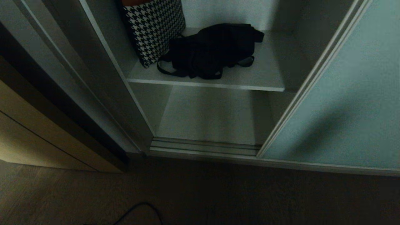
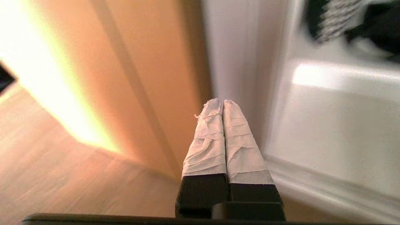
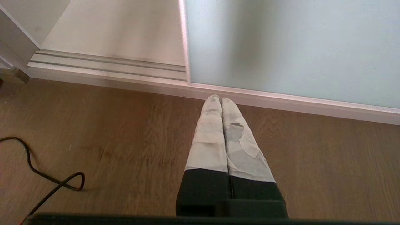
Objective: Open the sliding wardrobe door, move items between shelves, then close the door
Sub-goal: Open the door
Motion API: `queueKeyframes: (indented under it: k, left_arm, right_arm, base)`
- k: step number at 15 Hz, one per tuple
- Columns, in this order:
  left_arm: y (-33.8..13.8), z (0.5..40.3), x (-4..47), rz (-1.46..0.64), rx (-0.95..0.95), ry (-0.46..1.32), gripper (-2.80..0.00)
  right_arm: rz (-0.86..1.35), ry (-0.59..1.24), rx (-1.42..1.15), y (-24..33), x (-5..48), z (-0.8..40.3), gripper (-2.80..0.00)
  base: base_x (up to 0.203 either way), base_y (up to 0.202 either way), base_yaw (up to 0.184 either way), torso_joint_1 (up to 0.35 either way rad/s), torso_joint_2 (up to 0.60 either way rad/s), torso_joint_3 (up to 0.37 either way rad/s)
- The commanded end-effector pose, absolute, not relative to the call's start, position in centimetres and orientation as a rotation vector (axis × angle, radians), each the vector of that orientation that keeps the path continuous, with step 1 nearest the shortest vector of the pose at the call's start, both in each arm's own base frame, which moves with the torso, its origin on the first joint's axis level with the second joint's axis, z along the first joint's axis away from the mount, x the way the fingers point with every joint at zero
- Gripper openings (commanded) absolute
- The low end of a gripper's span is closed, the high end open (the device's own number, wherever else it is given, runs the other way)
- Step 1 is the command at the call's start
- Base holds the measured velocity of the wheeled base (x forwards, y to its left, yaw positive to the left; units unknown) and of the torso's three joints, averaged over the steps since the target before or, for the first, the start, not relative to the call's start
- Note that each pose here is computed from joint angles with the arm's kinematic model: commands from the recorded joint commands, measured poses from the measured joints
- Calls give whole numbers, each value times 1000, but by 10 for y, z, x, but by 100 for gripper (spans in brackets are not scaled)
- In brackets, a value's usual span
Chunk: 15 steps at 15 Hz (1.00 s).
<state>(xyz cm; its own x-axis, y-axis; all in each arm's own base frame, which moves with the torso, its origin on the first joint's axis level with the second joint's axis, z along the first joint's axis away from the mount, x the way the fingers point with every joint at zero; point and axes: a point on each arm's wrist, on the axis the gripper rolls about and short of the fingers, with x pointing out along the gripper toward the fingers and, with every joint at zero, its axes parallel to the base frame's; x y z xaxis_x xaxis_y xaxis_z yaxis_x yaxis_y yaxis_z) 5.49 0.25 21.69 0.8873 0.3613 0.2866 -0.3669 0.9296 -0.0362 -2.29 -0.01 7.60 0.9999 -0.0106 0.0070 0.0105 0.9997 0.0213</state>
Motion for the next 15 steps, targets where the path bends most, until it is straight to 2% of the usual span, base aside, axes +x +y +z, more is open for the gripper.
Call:
queueKeyframes:
  k: [1,8,10,12,14,15]
  left_arm:
    - [9,197,25,436,5,-354,-280]
    - [12,133,-13,509,7,-298,-280]
    - [11,112,-26,472,23,-276,-280]
    - [7,99,-28,334,25,-233,-280]
    - [1,89,-24,33,20,-139,-280]
    - [-1,82,-23,-29,-18,-64,-280]
  right_arm:
    - [-11,-8,21,0,-23,76,-280]
    - [-11,-8,21,0,-23,76,-280]
    - [-11,-8,21,0,-23,76,-280]
    - [-11,-8,21,0,-23,76,-280]
    - [-11,-8,21,0,-23,76,-280]
    - [-11,-8,21,0,-23,76,-280]
  base:
    - [0,0,0,0,0,0]
    - [0,0,0,0,0,0]
    - [0,0,0,0,0,0]
    - [0,0,0,0,0,0]
    - [0,0,0,0,0,0]
    - [0,0,0,0,0,0]
